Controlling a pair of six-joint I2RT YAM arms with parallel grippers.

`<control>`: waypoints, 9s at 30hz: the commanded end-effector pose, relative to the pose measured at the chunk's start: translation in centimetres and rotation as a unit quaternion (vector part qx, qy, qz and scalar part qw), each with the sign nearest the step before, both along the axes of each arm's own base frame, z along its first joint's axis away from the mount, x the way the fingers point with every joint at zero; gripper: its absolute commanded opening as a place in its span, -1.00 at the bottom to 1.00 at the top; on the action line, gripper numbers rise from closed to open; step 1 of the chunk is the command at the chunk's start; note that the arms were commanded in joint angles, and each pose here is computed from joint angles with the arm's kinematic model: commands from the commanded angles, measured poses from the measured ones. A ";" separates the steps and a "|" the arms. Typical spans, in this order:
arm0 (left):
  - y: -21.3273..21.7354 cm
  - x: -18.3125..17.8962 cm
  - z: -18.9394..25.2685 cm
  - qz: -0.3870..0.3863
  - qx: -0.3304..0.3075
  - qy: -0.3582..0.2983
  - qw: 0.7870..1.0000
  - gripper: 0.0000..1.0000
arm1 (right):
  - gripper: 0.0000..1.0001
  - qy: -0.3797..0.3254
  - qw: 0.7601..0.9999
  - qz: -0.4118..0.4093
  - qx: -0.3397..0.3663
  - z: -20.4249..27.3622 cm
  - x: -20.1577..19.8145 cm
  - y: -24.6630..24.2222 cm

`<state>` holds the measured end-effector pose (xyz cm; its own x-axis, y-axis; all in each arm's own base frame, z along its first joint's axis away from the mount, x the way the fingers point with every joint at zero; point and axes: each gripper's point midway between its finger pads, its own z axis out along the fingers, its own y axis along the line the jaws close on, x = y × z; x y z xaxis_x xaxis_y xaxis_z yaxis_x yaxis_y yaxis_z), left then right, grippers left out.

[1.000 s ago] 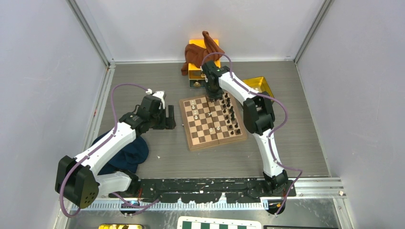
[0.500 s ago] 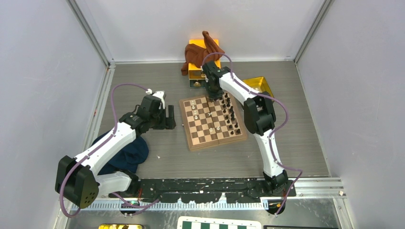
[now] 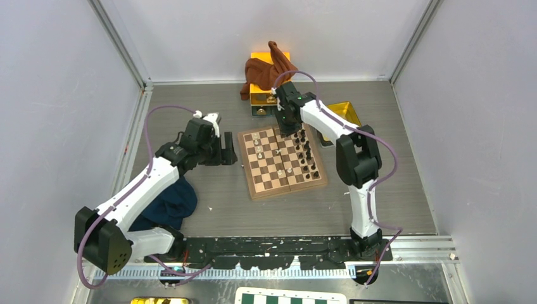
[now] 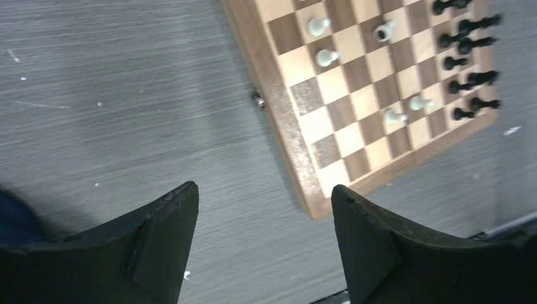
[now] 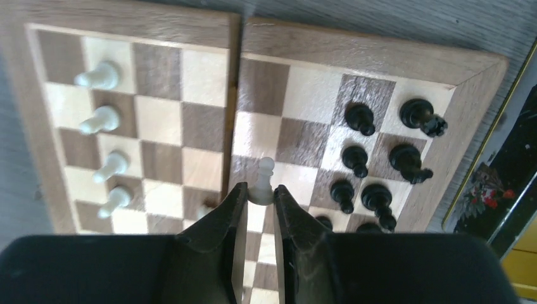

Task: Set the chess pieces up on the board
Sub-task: Pick up the chess piece from the chessboard, then place the chess piece on the chessboard.

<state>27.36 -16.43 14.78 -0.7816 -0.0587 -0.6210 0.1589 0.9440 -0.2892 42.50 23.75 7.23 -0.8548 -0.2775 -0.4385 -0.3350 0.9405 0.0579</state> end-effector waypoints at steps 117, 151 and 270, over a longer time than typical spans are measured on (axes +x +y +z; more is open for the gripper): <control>-10.5 1.8 13.9 -0.162 -0.433 0.128 0.878 -0.95 | -0.86 -0.124 0.902 0.202 0.360 22.2 -14.3 7.9; -9.8 2.6 13.3 -0.155 -0.392 0.082 0.903 -1.00 | -0.24 -0.108 0.902 0.210 0.361 21.9 -14.0 8.5; -13.4 5.0 -7.0 -0.037 0.042 -0.262 0.964 -0.42 | -0.20 -0.407 0.893 -0.015 0.191 13.1 -4.9 -1.0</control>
